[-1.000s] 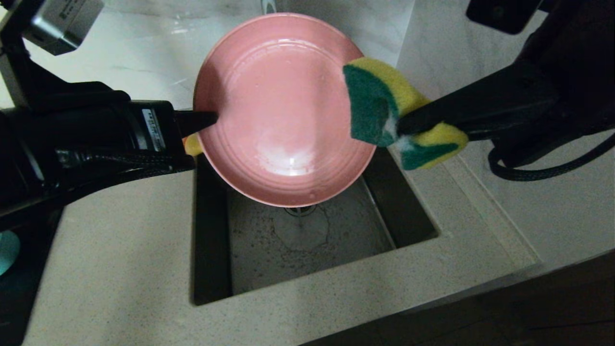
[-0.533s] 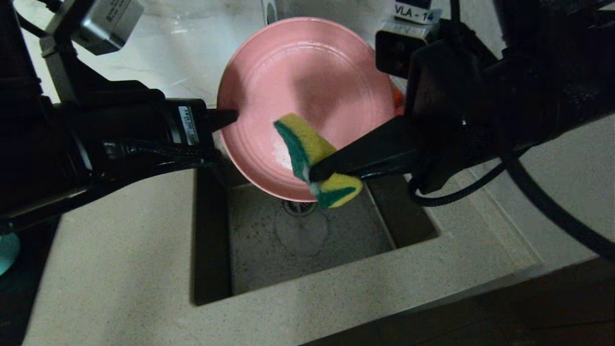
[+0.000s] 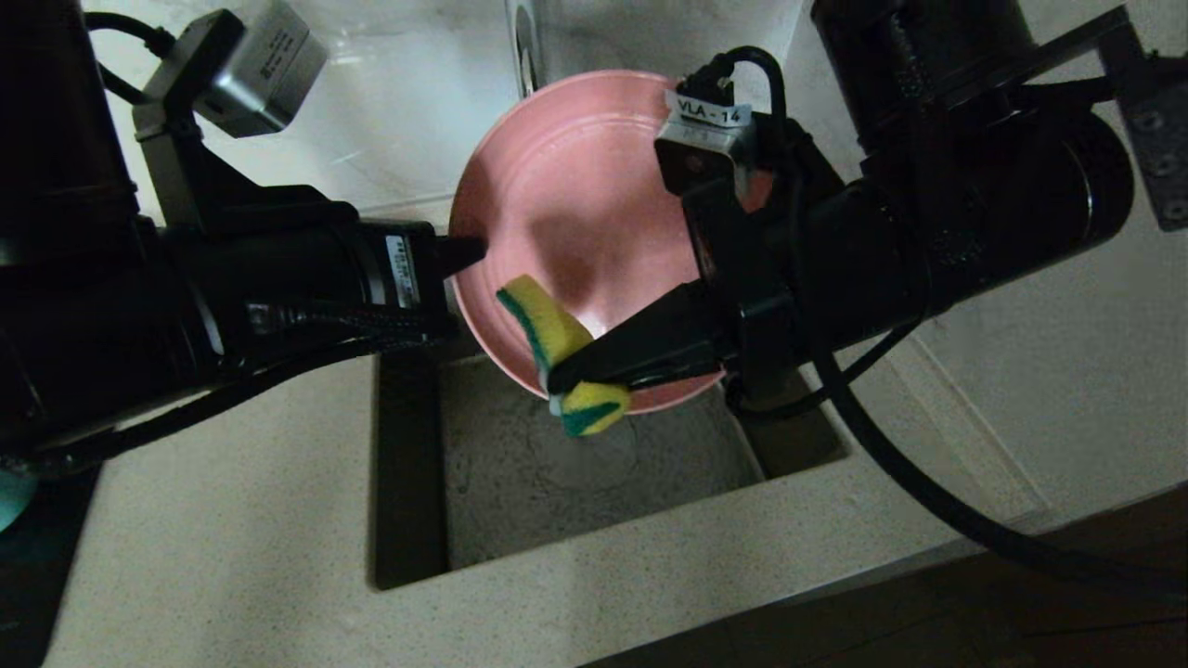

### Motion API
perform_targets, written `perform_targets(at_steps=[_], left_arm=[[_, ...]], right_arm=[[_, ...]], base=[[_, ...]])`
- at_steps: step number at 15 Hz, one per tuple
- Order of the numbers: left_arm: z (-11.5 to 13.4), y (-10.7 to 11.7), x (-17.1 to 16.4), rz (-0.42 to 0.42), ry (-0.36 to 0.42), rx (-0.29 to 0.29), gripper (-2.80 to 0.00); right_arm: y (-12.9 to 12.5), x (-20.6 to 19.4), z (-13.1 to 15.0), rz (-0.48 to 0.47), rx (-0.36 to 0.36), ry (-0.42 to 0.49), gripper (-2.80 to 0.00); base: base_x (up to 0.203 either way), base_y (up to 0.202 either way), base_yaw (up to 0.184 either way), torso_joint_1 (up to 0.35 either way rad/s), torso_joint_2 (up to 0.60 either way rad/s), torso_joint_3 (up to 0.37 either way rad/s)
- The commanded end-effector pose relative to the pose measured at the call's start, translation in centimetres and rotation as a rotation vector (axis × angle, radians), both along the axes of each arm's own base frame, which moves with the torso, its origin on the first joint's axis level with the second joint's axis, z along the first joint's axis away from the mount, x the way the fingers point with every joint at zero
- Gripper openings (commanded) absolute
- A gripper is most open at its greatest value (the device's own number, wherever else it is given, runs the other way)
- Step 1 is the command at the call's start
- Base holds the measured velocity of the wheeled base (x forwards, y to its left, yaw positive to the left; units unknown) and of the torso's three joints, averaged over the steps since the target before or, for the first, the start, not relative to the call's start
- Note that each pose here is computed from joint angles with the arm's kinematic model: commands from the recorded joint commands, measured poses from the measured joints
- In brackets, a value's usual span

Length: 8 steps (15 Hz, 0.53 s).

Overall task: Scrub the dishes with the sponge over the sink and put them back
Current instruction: Wipe the plate

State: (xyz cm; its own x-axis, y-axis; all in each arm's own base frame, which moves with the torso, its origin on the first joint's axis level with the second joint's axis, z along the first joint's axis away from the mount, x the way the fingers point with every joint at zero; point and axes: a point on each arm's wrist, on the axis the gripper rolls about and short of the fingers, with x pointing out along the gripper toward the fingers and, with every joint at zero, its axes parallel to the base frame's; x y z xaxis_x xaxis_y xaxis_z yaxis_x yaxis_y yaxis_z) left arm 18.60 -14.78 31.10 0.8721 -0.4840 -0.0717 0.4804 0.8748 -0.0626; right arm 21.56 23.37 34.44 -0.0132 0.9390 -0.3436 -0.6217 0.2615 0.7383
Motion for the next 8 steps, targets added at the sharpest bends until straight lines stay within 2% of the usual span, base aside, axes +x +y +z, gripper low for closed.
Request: perform_targets(at_steps=[1,4,8], left_arm=[[-0.1,0.1,-0.4,-0.004,0.001,-0.001,-2.80],[-0.2,0.4,-1.0,-0.013,0.000,-0.005,-2.80],[-0.1,0.9,-1.6,-0.013,-0.004,-0.010,-2.80]], right_arm=[[0.5,0.5,-0.6,-0.001,-0.013,0.016,-2.80],[0.6,1.1,-0.8,-0.016,-0.008,0.009,-2.80],[0.3,1.9,-1.0,-0.092,-0.031,-0.011,-2.80]], base=[[0.000,0.000,0.000,0.000,0.00,0.000],[0.000,0.000,0.000,0.000,0.00,0.000],[0.000,0.000,0.000,0.000,0.00,0.000]])
